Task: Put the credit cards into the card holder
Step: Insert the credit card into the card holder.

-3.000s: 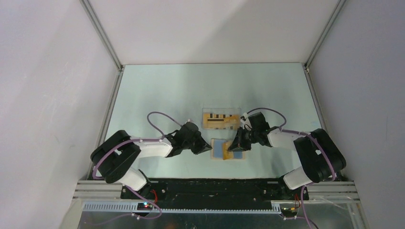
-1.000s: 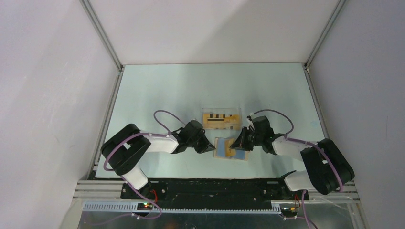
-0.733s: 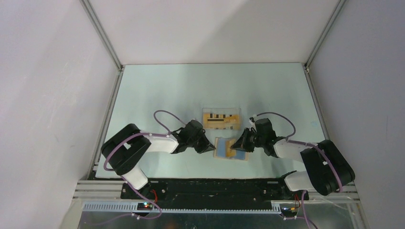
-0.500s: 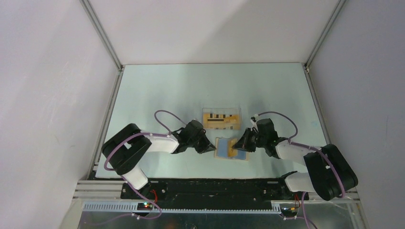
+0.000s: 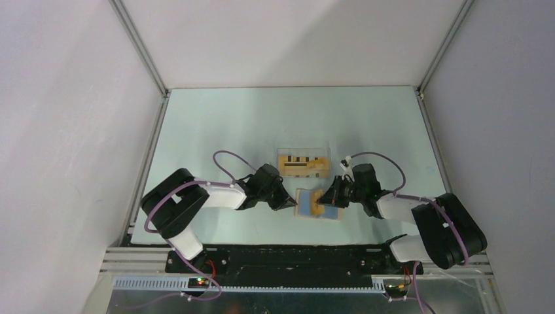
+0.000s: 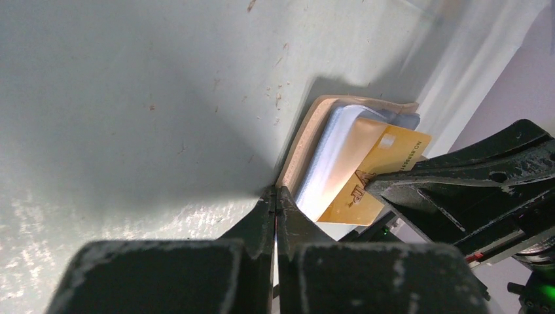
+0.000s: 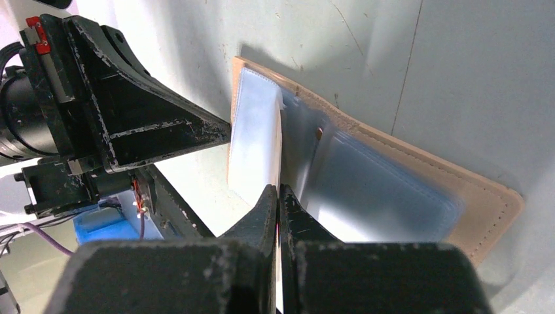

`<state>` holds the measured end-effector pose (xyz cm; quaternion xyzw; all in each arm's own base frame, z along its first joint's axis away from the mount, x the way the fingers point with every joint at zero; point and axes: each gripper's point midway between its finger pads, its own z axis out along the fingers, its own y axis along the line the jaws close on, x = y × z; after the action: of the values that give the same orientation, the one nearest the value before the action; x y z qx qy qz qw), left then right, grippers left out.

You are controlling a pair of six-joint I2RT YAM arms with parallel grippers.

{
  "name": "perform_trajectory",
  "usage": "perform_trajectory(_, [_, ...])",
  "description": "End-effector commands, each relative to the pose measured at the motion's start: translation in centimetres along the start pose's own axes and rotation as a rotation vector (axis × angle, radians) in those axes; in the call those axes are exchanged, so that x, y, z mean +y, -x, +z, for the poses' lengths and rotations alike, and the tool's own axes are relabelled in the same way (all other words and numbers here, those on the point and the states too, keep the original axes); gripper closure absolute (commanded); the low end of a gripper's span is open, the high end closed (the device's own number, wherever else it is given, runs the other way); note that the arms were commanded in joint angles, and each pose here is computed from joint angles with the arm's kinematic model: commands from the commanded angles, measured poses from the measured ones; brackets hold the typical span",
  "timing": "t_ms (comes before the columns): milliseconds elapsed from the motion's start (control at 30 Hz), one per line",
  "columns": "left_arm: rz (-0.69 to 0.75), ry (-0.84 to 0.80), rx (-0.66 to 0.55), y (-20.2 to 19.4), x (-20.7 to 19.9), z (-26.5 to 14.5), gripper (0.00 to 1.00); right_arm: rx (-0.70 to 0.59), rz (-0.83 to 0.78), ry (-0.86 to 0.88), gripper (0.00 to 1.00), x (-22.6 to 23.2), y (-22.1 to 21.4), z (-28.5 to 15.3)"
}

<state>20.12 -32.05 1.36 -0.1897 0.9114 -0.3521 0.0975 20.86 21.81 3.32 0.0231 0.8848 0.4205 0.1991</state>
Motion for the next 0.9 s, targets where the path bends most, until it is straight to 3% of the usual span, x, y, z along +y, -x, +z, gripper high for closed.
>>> perform_trajectory(0, [0.027, 0.023, 0.012, -0.5, 0.4, 0.4, 1.00, -0.043, -0.047, 0.052, 1.00, 0.7, 0.4, 0.2])
perform_trajectory(233, [0.025, 0.023, 0.011, -0.5, 0.4, 0.4, 1.00, -0.103, 0.053, 0.057, 1.00, 0.2, 0.3, -0.2])
perform_trajectory(467, [0.024, 0.025, 0.010, -0.4, 0.4, 0.5, 1.00, -0.057, 0.100, 0.014, 0.98, -0.6, -1.2, 0.2])
perform_trajectory(667, [0.024, 0.024, 0.012, -0.5, 0.4, 0.4, 1.00, 0.014, 0.066, -0.094, 0.79, -1.0, -2.4, 0.3])
perform_trajectory(867, [0.026, 0.024, 0.011, -0.5, 0.3, 0.5, 1.00, 0.008, 0.013, -0.200, 0.47, -1.2, -2.3, -0.5])
